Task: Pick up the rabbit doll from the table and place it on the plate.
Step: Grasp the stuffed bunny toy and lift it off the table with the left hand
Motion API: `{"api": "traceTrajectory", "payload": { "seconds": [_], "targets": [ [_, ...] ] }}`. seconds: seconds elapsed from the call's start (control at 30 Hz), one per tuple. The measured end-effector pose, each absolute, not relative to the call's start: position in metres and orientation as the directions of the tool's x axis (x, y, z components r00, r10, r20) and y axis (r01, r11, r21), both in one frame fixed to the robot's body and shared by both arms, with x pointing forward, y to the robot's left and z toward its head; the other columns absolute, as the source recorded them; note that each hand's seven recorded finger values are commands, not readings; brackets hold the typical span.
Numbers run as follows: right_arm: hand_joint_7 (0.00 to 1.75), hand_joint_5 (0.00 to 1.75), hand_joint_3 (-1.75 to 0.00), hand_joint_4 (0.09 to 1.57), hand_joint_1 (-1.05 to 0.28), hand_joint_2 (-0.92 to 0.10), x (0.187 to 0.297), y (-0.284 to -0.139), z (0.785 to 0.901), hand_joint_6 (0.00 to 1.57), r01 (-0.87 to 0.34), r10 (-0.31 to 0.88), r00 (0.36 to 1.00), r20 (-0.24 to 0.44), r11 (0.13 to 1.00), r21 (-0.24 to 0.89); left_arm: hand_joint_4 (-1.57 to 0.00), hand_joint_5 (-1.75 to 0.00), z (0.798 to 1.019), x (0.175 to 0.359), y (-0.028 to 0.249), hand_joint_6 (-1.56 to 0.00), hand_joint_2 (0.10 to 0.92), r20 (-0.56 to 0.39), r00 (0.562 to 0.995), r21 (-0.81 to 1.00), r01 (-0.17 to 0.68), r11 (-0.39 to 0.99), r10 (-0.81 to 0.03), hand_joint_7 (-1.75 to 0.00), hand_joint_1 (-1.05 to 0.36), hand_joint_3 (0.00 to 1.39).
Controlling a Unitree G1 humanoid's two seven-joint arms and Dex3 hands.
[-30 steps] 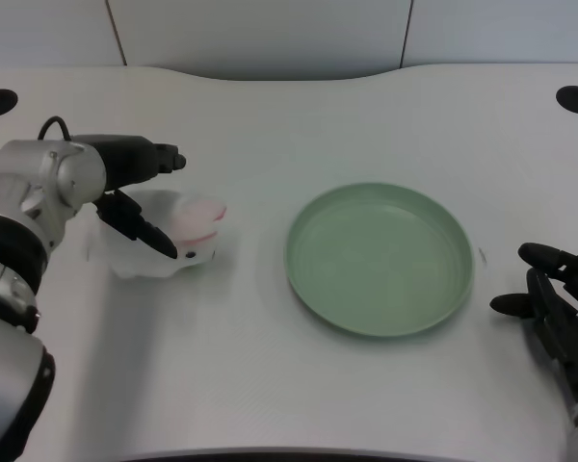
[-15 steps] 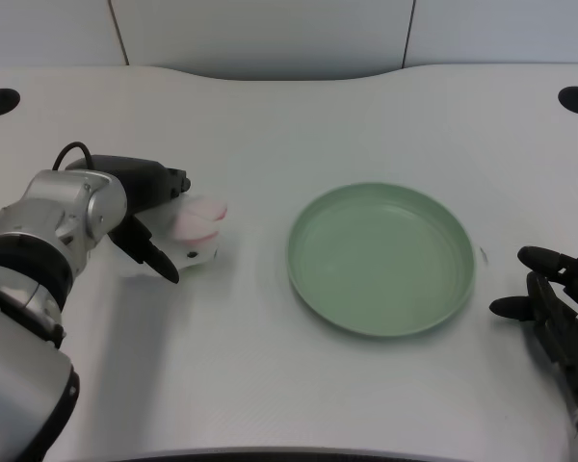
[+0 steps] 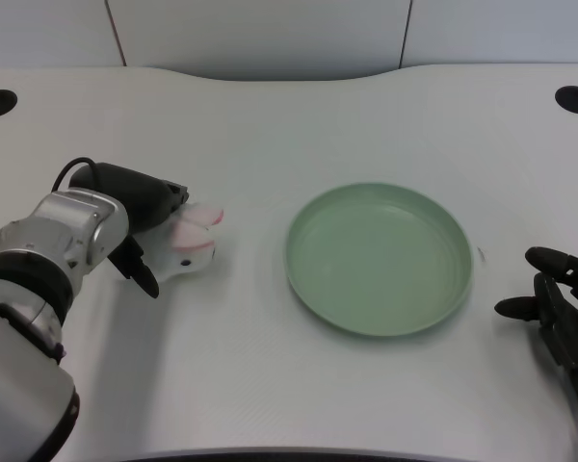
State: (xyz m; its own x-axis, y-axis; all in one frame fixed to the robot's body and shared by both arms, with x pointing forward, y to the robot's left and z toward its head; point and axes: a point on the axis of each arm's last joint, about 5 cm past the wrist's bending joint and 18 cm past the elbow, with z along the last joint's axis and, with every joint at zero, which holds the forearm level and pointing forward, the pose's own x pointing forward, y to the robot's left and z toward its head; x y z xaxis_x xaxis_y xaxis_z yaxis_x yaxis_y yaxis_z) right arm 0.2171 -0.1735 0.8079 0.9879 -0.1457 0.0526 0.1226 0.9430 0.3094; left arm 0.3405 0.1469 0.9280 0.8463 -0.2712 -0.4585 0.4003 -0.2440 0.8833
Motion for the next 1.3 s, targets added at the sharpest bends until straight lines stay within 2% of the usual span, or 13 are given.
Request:
{"api": "traceTrajectory", "payload": {
  "seconds": [0.1, 0.23, 0.27, 0.3, 0.37, 0.47, 0.53, 0.57, 0.63, 0.77, 1.07, 1.3],
  "targets": [
    [0.52, 1.03, -0.3, 0.89, -0.41, -0.92, 0.217, -0.174, 0.808, 0.86, 0.109, -0.136, 0.988, 0.068, 0.944, 0.312, -0.29, -0.13, 0.926, 0.34, 0.147, -0.3, 0.724, -0.434, 0.856, 0.896, 0.378, -0.232, -0.282, -0.13, -0.75, 0.0],
    [0.52, 1.03, -0.3, 0.88, -0.41, -0.92, 0.216, -0.174, 0.808, 0.86, 0.103, -0.134, 0.988, 0.078, 0.943, 0.316, -0.45, -0.23, 0.923, 0.338, 0.149, -0.5, 0.729, -0.398, 0.869, 0.916, 0.359, -0.177, -0.294, -0.24, -0.6, 0.0],
    [0.51, 1.03, -0.3, 0.88, -0.41, -0.92, 0.216, -0.174, 0.808, 0.86, 0.103, -0.135, 0.988, 0.078, 0.943, 0.316, -0.46, -0.4, 0.921, 0.337, 0.15, -0.54, 0.733, -0.392, 0.872, 0.92, 0.36, -0.157, -0.294, -0.38, -0.58, 0.0],
    [0.51, 1.03, -0.3, 0.88, -0.41, -0.92, 0.216, -0.175, 0.808, 0.86, 0.104, -0.135, 0.988, 0.078, 0.943, 0.316, -0.41, -0.76, 0.92, 0.336, 0.15, -0.52, 0.755, -0.387, 0.874, 0.922, 0.36, -0.142, -0.294, -0.69, -0.55, 0.0],
    [0.51, 1.02, -0.3, 0.88, -0.42, -0.92, 0.216, -0.175, 0.808, 0.86, 0.105, -0.136, 0.988, 0.078, 0.943, 0.317, -0.45, -1.02, 0.919, 0.335, 0.151, -0.5, 0.777, -0.381, 0.877, 0.925, 0.357, -0.133, -0.294, -0.93, -0.5, 0.0],
    [0.51, 1.02, -0.3, 0.88, -0.42, -0.92, 0.216, -0.174, 0.808, 0.86, 0.115, -0.145, 0.987, 0.074, 0.942, 0.317, -0.62, -0.99, 0.919, 0.335, 0.151, -0.55, 0.785, -0.373, 0.88, 0.928, 0.349, -0.133, -0.294, -0.89, -0.47, 0.0],
    [0.49, 1.0, -0.3, 0.9, -0.41, -0.92, 0.216, -0.174, 0.808, 0.86, 0.116, -0.146, 0.987, 0.073, 0.941, 0.317, -0.76, -0.79, 0.918, 0.335, 0.151, -0.7, 0.797, -0.364, 0.883, 0.931, 0.333, -0.153, -0.296, -0.58, -0.45, 0.0],
    [0.49, 1.0, -0.3, 0.91, -0.41, -0.92, 0.216, -0.174, 0.808, 0.87, 0.116, -0.146, 0.987, 0.073, 0.941, 0.317, -0.82, -0.75, 0.918, 0.335, 0.151, -0.82, 0.802, -0.355, 0.886, 0.934, 0.321, -0.159, -0.299, -0.5, -0.42, 0.0],
    [0.49, 1.0, -0.3, 0.92, -0.41, -0.92, 0.216, -0.174, 0.808, 0.89, 0.116, -0.146, 0.987, 0.074, 0.941, 0.317, -0.84, -0.72, 0.918, 0.335, 0.152, -0.93, 0.821, -0.337, 0.892, 0.94, 0.304, -0.153, -0.301, -0.42, -0.37, 0.01],
    [0.51, 1.01, -0.32, 0.89, -0.4, -0.92, 0.216, -0.174, 0.808, 0.88, 0.12, -0.149, 0.987, 0.067, 0.941, 0.315, -0.84, -0.65, 0.918, 0.335, 0.154, -1.02, 0.83, -0.325, 0.896, 0.945, 0.295, -0.142, -0.302, -0.34, -0.28, 0.01],
    [0.55, 1.06, -0.32, 0.88, -0.39, -0.92, 0.216, -0.172, 0.808, 0.86, 0.139, -0.163, 0.985, 0.055, 0.943, 0.303, -0.81, -0.56, 0.92, 0.335, 0.163, -1.07, 0.851, -0.29, 0.918, 0.955, 0.294, -0.023, -0.271, -0.3, -0.28, 0.02],
    [0.52, 1.03, -0.31, 0.87, -0.39, -0.92, 0.216, -0.171, 0.806, 0.85, 0.167, -0.182, 0.983, 0.023, 0.941, 0.295, -0.85, -0.64, 0.929, 0.339, 0.166, -1.08, 0.876, -0.259, 0.931, 0.952, 0.291, 0.094, -0.259, -0.32, -0.24, 0.05]
  ]
}}
